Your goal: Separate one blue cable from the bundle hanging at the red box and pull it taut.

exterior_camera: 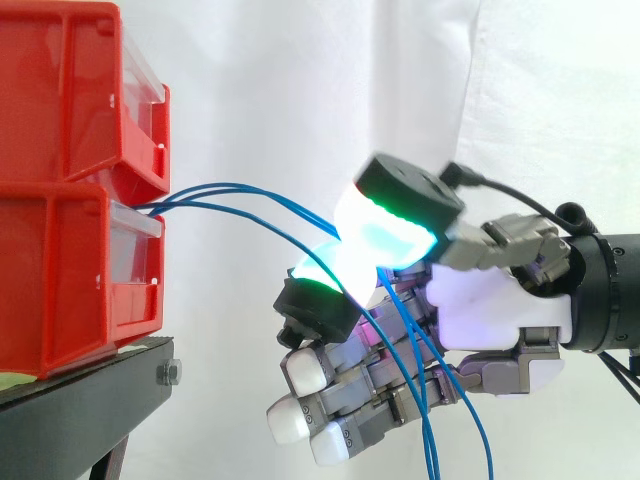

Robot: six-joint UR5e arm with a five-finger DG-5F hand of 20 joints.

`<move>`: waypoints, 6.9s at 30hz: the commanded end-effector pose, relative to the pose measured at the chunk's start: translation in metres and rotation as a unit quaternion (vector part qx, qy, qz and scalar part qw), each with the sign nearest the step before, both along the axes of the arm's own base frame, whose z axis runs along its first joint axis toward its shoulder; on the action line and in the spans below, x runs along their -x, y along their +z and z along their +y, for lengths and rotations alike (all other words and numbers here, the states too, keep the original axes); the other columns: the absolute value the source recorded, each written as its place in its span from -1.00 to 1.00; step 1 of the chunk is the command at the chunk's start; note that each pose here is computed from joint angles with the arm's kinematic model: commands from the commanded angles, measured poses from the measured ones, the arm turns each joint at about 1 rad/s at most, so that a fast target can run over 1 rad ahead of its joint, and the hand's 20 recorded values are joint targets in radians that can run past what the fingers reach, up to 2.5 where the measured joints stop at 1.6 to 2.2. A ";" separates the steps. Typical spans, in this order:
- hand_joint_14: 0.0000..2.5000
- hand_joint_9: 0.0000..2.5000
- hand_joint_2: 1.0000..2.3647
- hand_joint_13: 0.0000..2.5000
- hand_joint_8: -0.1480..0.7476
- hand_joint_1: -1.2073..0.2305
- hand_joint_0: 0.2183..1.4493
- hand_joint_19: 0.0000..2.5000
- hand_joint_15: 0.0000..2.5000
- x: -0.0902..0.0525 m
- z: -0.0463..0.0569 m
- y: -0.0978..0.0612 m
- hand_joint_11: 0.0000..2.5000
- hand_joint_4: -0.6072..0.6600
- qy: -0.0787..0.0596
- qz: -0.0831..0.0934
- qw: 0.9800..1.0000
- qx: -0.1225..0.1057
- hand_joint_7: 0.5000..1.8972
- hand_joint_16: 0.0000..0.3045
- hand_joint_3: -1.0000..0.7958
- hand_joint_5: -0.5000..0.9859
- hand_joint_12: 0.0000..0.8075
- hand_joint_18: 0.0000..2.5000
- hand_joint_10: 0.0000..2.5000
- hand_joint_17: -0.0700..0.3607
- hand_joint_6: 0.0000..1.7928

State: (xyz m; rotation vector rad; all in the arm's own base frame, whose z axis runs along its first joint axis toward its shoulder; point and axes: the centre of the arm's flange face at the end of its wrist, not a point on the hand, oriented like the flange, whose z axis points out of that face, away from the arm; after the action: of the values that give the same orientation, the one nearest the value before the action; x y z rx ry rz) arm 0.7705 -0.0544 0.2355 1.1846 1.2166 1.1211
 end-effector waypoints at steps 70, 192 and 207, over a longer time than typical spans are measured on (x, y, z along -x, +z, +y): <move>-0.99 -0.35 -0.98 -0.44 0.13 -0.09 -0.37 -0.66 -0.70 0.007 -0.001 0.013 -0.47 0.30 -0.035 0.012 0.999 0.009 -0.08 -0.72 -0.22 -0.61 -0.08 -0.53 -0.98 -0.24 -0.01; -0.99 -0.11 -1.00 -0.37 0.21 -0.06 -0.59 -0.60 -0.65 0.034 0.011 0.018 -0.40 0.30 -0.111 0.018 0.993 0.036 -0.09 -0.64 -0.44 -0.53 0.03 -0.40 -0.98 -0.10 -0.11; -0.99 -0.13 -0.99 -0.38 0.16 -0.22 -0.39 -0.59 -0.64 0.035 0.009 0.017 -0.39 0.25 -0.133 0.020 0.990 0.036 0.01 -0.69 -0.33 -0.56 -0.05 -0.44 -0.98 -0.18 -0.08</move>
State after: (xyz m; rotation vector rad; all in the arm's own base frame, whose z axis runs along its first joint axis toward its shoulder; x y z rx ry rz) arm 0.7349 -0.0461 0.2533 1.2754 1.0826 0.8528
